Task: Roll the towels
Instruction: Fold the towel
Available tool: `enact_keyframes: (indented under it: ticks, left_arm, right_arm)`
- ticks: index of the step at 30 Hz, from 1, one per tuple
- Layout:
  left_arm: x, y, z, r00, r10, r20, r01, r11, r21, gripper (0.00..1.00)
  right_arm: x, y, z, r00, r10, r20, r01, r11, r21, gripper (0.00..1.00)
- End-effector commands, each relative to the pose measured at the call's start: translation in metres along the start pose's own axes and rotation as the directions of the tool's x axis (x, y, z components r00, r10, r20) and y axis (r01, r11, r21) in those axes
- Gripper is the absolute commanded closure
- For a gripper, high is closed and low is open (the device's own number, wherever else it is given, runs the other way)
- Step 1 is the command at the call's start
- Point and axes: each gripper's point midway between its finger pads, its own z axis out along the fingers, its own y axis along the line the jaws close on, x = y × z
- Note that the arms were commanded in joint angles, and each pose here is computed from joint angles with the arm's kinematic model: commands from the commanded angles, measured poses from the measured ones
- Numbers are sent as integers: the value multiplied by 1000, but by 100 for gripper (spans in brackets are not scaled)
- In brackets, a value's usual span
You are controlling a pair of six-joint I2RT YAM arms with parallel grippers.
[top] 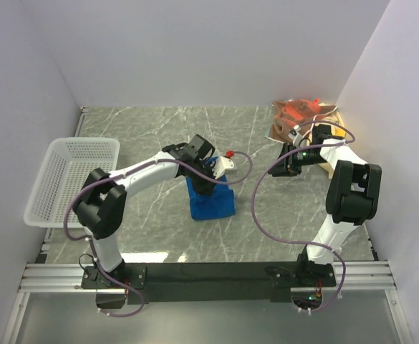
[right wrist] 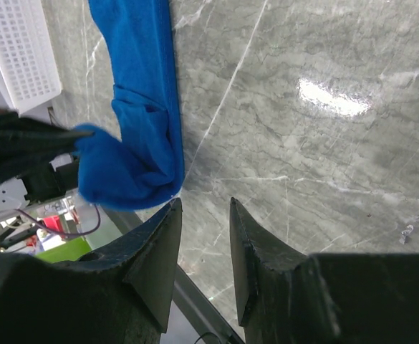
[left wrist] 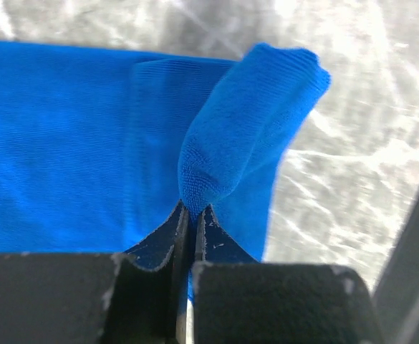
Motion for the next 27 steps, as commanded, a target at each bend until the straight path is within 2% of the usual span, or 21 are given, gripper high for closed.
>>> enact_keyframes:
  ticks: [1, 4, 10, 13, 14, 16, 19, 20, 23, 24, 27]
  left_arm:
    - [-11, 20, 3, 999, 37, 28, -37, 999, -13, 94]
    - [-5, 36, 13, 999, 27, 19, -26, 999, -38, 91]
    - [3, 61, 18, 1000, -19, 19, 21, 994, -105, 65]
    - [-13, 75, -5, 997, -36, 74, 47, 988, -150, 47]
    - [-27, 76, -23, 993, -19, 114, 38, 984, -172, 39]
    - [-40, 77, -45, 987, -6, 160, 38, 979, -199, 31]
    - [-65, 75, -97, 954, 7, 299, 77, 961, -267, 18]
    - [-68, 68, -120, 936, 19, 351, 90, 952, -293, 1]
    - [-71, 61, -165, 881, 15, 473, 177, 917, -358, 1]
    - [-75, 65, -178, 849, -10, 529, 245, 893, -377, 1]
    - [-66, 53, -201, 811, -38, 583, 317, 866, -385, 1]
  right_arm:
    - [-6, 9, 0, 999, -42, 8, 42, 999, -23, 60]
    - [-3, 11, 3, 999, -49, 1, 49, 998, -27, 60]
    - [2, 12, 8, 997, -71, -11, 70, 997, -17, 58]
    - [2, 19, 4, 993, -117, 3, 117, 993, -17, 53]
    - [2, 22, 3, 991, -130, 8, 130, 991, -19, 53]
    - [-4, 32, -3, 983, -178, 43, 179, 984, -16, 53]
    - [-9, 55, -7, 960, -270, 71, 272, 962, -13, 53]
    - [-7, 69, -3, 947, -315, 64, 317, 948, -14, 53]
    - [6, 98, 21, 910, -414, 12, 414, 909, -50, 58]
    - [11, 105, 30, 902, -432, -7, 431, 900, -60, 60]
    - [30, 123, 65, 874, -480, -77, 470, 875, -117, 64]
